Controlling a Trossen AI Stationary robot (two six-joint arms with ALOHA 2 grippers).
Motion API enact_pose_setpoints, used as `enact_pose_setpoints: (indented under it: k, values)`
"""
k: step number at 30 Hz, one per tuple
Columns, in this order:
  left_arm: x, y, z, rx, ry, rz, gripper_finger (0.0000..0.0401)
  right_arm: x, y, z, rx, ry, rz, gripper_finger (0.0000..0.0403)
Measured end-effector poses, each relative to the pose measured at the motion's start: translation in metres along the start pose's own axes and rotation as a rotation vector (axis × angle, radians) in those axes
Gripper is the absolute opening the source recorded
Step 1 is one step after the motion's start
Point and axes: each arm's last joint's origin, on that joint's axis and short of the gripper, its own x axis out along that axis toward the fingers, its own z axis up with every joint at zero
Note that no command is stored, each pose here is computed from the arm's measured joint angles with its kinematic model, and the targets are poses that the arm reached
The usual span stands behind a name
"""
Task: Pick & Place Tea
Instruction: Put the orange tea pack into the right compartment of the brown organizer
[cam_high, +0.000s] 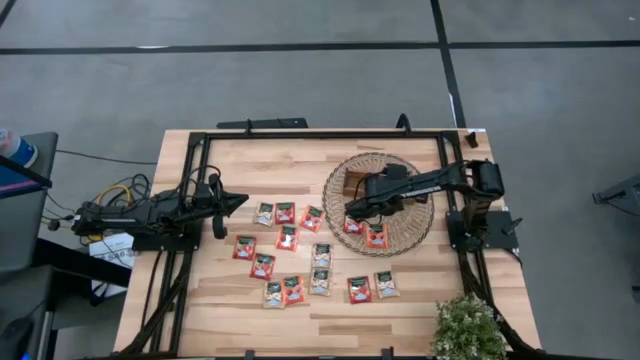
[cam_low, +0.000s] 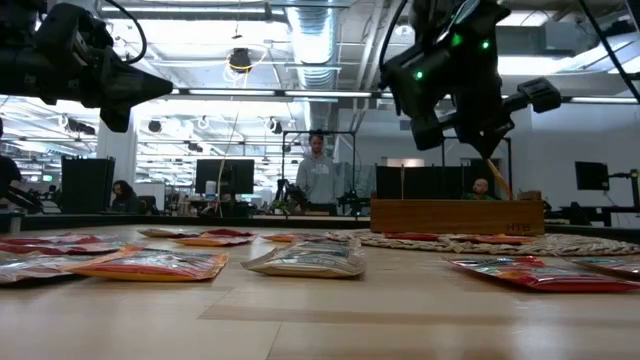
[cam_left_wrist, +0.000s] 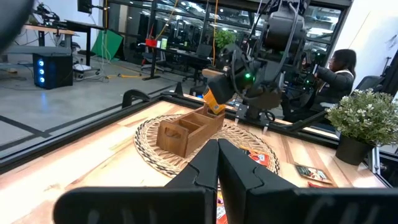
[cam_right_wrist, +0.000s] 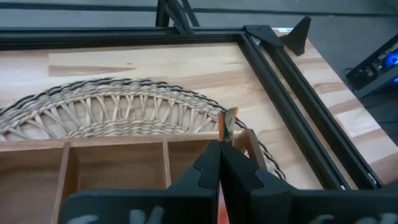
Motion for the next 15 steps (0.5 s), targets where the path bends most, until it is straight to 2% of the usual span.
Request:
enact_pose_setpoints:
  k: [15]
  values:
    - [0.000, 0.000, 0.000, 0.000, 0.000, 0.000, 0.0000, 0.016, 0.008, 0.010, 0.066, -0.050, -0.035, 0.0000]
